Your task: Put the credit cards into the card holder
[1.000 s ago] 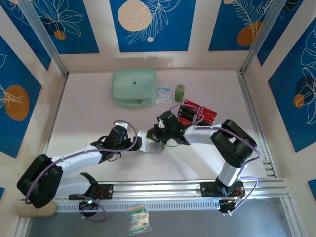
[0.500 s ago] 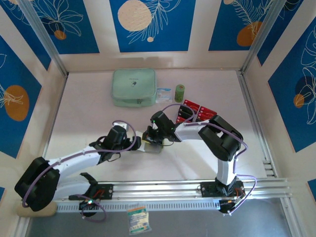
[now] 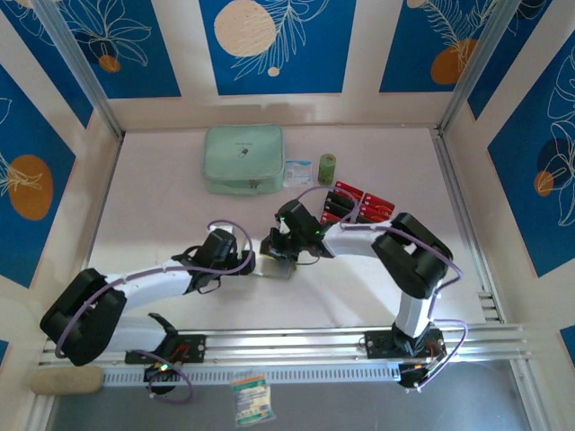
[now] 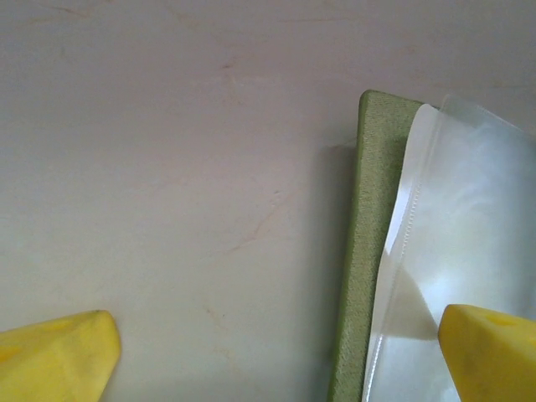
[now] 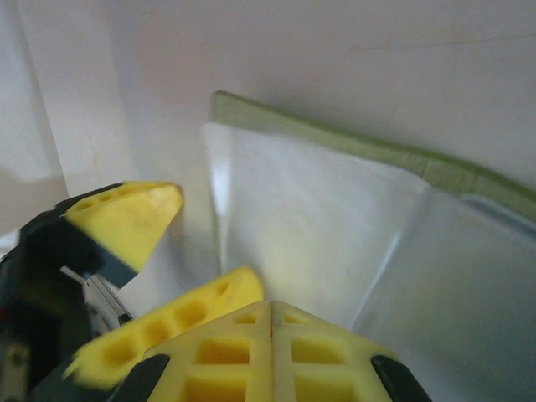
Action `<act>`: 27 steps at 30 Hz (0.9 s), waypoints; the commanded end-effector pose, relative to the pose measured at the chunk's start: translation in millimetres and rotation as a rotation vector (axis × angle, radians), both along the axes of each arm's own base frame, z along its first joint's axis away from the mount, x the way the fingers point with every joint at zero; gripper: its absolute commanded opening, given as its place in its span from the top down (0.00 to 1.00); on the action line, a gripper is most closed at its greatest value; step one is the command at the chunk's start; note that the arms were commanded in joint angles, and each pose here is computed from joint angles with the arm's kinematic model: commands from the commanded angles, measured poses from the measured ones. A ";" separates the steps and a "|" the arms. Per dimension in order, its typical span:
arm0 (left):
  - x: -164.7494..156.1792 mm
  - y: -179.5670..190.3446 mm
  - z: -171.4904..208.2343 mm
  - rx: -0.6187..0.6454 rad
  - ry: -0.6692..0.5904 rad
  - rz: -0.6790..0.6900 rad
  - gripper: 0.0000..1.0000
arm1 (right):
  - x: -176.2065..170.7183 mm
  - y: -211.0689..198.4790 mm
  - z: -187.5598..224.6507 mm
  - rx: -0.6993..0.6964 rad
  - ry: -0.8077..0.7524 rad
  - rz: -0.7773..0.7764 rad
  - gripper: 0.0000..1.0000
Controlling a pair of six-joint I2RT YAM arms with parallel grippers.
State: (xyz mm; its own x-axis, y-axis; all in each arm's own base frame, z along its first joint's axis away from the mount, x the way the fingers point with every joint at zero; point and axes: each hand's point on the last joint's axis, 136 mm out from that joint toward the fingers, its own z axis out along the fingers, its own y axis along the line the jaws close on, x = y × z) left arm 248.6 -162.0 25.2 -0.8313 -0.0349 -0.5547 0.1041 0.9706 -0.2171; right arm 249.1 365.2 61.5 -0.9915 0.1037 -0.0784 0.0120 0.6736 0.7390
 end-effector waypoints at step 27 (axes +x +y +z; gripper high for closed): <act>-1.9 -7.4 15.4 -0.048 0.001 -0.016 0.00 | -10.7 -101.2 -25.0 -0.550 -0.161 0.000 0.98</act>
State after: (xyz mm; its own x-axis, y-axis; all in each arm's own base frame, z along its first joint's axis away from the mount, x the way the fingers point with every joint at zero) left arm 245.7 -164.2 29.8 -0.8335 -0.0380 -0.5512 0.1128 0.9649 -0.2370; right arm 230.7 259.5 23.8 -0.9717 0.0317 -0.2342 -0.0327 0.9633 0.2663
